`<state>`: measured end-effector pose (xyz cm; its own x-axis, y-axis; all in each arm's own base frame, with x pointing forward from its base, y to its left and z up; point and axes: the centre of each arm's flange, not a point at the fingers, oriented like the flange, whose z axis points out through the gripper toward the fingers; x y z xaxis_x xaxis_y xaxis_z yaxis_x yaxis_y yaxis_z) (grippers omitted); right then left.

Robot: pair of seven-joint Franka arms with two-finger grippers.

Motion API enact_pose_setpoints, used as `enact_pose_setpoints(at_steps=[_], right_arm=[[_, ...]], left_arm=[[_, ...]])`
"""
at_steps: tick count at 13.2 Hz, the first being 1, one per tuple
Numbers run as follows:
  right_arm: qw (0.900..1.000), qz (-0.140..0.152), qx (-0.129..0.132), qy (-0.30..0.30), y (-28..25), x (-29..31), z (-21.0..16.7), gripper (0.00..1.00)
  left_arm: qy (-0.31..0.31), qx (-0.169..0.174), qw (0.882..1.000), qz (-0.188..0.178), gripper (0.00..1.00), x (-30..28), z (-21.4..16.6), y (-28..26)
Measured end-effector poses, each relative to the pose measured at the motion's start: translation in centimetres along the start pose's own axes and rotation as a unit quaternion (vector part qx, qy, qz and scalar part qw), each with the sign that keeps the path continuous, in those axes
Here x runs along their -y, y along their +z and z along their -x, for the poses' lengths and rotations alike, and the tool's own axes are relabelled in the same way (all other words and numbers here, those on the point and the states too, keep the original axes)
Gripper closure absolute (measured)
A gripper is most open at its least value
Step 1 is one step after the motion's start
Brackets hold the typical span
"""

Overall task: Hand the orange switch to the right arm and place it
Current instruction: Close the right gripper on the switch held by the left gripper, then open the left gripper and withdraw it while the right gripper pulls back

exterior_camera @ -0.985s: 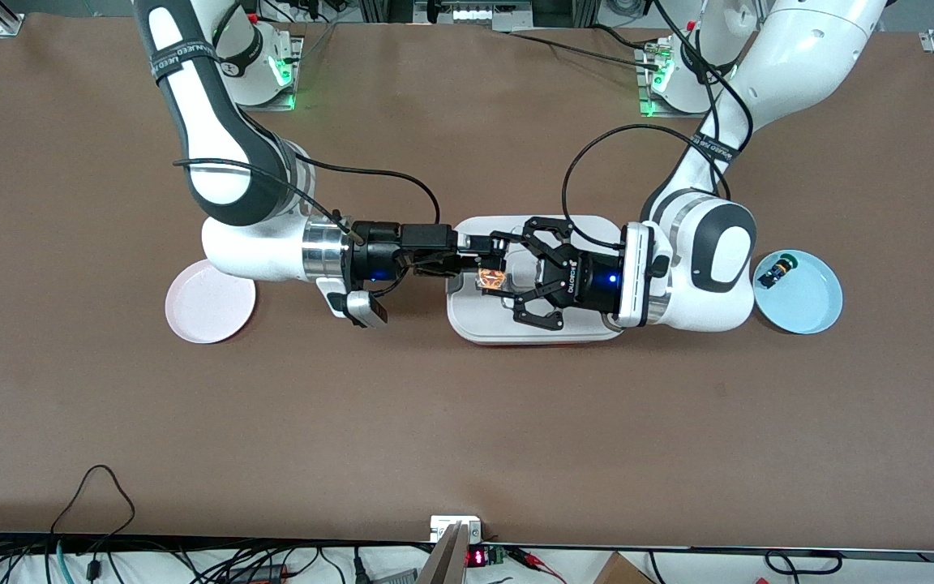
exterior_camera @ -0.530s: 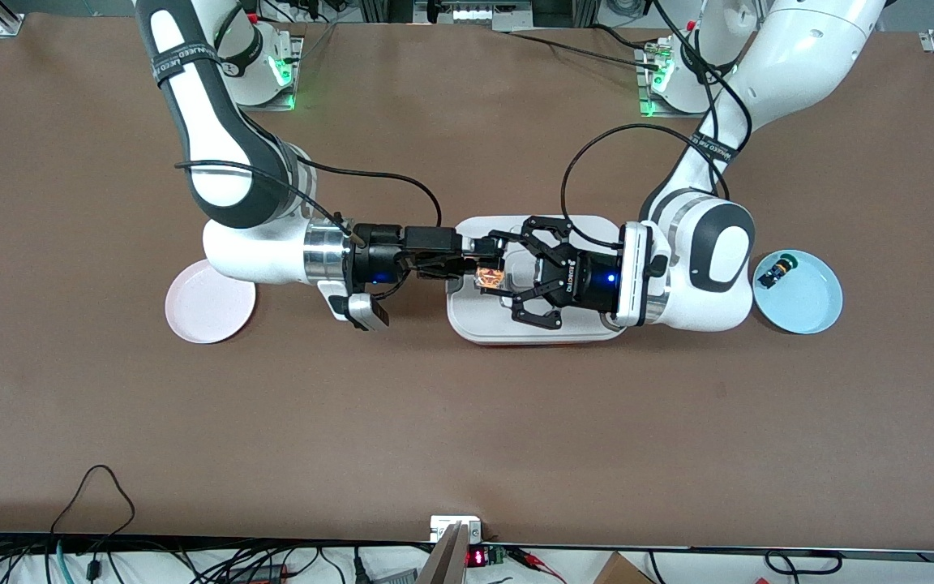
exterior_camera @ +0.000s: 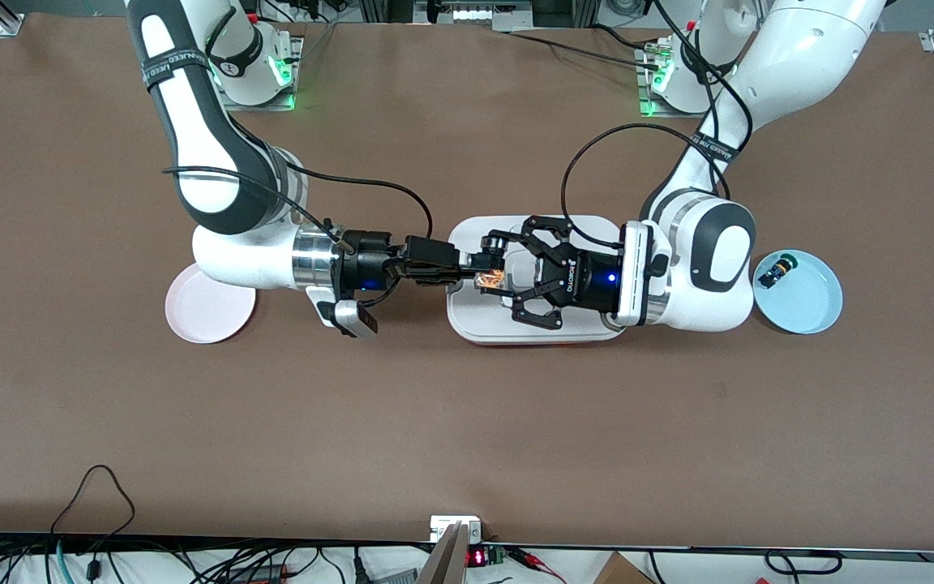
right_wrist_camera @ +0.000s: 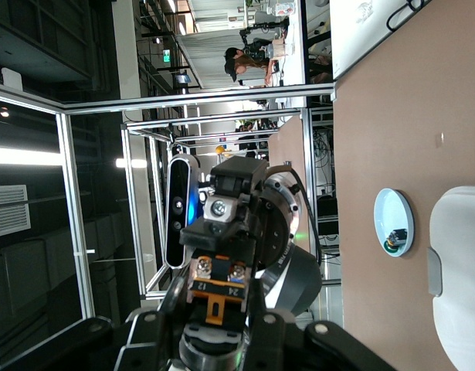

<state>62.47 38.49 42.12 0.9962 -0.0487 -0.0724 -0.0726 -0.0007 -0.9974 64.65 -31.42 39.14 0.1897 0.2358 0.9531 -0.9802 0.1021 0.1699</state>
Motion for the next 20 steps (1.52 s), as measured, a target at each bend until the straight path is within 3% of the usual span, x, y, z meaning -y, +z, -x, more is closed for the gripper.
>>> enact_pose_setpoints(at_steps=[12,15,19,20], right_arm=[[1.0,0.0,0.0,0.001,0.0,-0.1,0.0,0.65],[1.0,-0.002,0.0,-0.002,0.0,0.1,0.0,0.65],[1.0,-0.003,0.0,-0.003,0.0,0.1,0.0,0.65],[1.0,-0.003,0.0,-0.003,0.0,0.1,0.0,0.65]], left_arm=[[0.001,0.0,1.0,0.0,0.28,0.0,0.0,0.0],[-0.005,-0.009,1.0,0.013,0.03,-0.1,-0.4,-0.4],[0.001,-0.034,0.999,0.033,0.0,0.2,-2.1,-4.0],[0.0,-0.025,0.999,0.033,0.0,0.6,-2.6,-6.4]])
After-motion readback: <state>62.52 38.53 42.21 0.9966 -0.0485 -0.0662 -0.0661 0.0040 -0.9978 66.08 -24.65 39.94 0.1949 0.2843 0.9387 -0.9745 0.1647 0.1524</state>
